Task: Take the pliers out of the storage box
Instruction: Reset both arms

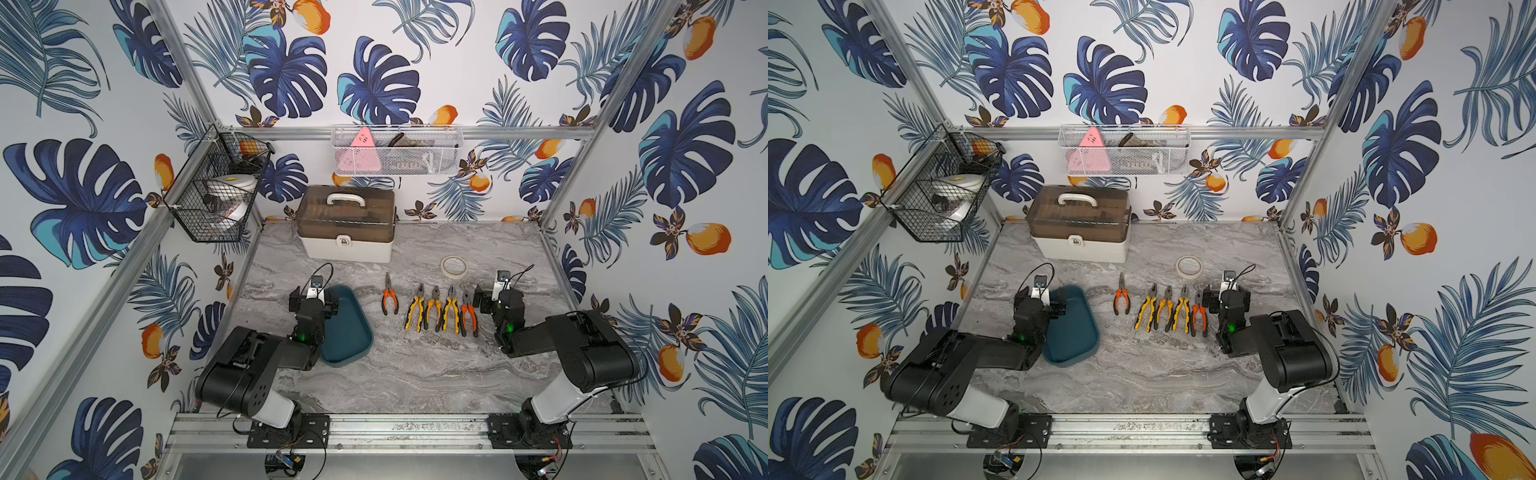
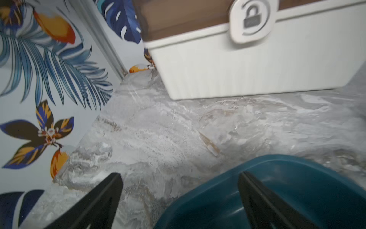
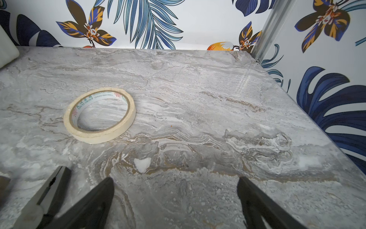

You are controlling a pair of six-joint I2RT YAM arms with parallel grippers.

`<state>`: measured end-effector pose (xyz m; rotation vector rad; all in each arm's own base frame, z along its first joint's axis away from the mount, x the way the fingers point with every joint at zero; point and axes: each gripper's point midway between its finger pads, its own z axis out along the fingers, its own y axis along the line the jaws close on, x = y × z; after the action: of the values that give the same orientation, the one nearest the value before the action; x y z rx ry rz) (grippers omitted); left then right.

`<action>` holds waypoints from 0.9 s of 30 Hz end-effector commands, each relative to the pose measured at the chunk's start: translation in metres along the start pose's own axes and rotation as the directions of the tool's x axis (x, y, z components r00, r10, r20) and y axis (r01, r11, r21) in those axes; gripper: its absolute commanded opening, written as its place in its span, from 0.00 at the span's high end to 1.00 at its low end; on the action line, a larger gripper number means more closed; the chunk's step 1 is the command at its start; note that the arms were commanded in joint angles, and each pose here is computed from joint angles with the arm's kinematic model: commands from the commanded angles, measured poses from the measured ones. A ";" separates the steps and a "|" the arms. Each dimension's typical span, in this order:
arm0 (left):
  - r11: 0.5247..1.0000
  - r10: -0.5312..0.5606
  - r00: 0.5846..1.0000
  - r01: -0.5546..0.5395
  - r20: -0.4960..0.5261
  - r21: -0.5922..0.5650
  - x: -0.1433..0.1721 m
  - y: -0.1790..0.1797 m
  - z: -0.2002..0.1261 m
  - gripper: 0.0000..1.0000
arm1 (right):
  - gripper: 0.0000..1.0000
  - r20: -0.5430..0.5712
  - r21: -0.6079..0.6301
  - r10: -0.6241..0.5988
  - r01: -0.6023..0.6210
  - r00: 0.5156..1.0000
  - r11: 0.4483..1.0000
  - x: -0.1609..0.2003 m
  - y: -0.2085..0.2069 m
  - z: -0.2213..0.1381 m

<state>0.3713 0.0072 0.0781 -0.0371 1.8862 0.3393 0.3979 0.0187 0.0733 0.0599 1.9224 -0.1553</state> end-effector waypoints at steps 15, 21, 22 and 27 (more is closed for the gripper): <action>0.988 -0.097 0.995 0.100 -0.029 0.120 -0.007 -0.015 0.018 0.01 | 0.00 -0.007 -0.005 0.018 -0.018 1.000 1.000 -0.001 0.000 0.002; 0.988 -0.096 0.995 0.098 -0.023 0.120 -0.008 -0.014 0.017 0.01 | 0.00 -0.008 -0.005 0.016 -0.017 1.000 1.000 0.000 0.000 0.002; 0.988 -0.096 0.995 0.098 -0.020 0.119 -0.008 -0.014 0.018 0.01 | 0.00 -0.006 -0.005 0.017 -0.017 1.000 1.000 -0.001 0.000 0.002; 0.988 -0.096 0.995 0.098 -0.021 0.122 -0.008 -0.015 0.018 0.01 | 0.00 -0.007 -0.005 0.017 -0.017 1.000 1.000 -0.001 0.000 0.002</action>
<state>0.3915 -0.0033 0.0725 -0.0359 1.9299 0.1705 0.4000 0.0177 0.0748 0.0676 1.9194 -0.1469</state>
